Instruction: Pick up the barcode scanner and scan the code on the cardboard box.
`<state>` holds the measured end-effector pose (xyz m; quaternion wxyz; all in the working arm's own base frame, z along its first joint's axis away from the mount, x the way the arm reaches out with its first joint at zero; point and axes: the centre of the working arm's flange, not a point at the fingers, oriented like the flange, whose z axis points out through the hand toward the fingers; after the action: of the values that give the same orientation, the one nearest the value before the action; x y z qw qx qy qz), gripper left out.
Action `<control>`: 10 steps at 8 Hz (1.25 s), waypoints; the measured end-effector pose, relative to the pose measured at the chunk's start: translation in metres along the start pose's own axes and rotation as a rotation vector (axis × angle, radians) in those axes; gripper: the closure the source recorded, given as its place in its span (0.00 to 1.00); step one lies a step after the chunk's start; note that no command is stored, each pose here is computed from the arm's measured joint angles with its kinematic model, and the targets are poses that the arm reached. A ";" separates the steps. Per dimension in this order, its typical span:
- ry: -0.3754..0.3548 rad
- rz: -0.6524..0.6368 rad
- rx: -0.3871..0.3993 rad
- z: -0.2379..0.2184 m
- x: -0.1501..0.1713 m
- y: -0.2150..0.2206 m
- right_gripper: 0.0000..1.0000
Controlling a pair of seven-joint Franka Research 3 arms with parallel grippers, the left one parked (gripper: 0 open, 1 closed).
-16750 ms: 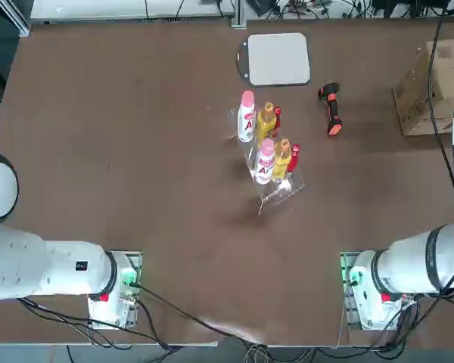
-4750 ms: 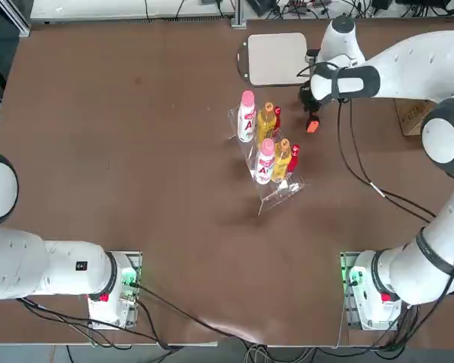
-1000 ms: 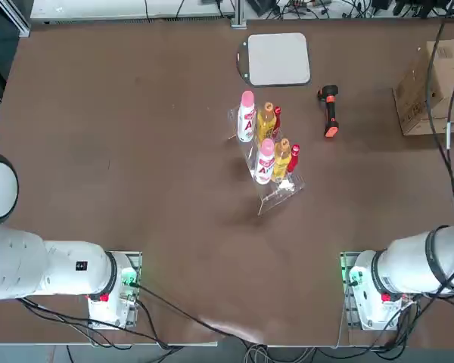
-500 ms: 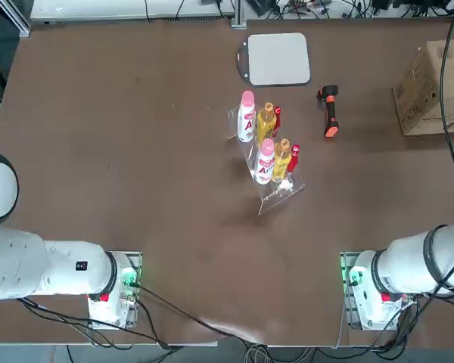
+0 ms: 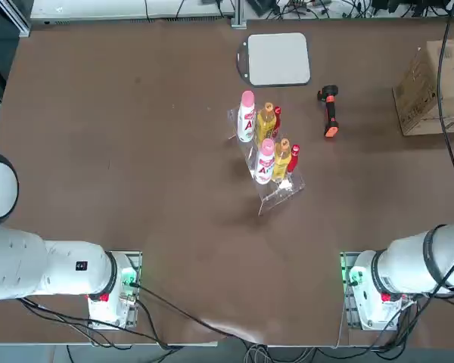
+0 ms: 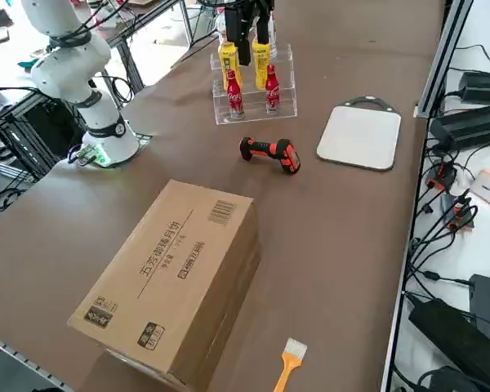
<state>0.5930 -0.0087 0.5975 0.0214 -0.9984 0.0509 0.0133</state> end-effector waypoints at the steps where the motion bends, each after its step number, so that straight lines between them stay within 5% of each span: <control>1: -0.004 -0.008 -0.012 0.002 0.000 0.001 0.00; 10: -0.017 -0.082 -0.078 0.011 0.002 -0.010 0.00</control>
<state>0.5954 0.0011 0.5867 -0.0166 -0.9996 0.0093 0.0228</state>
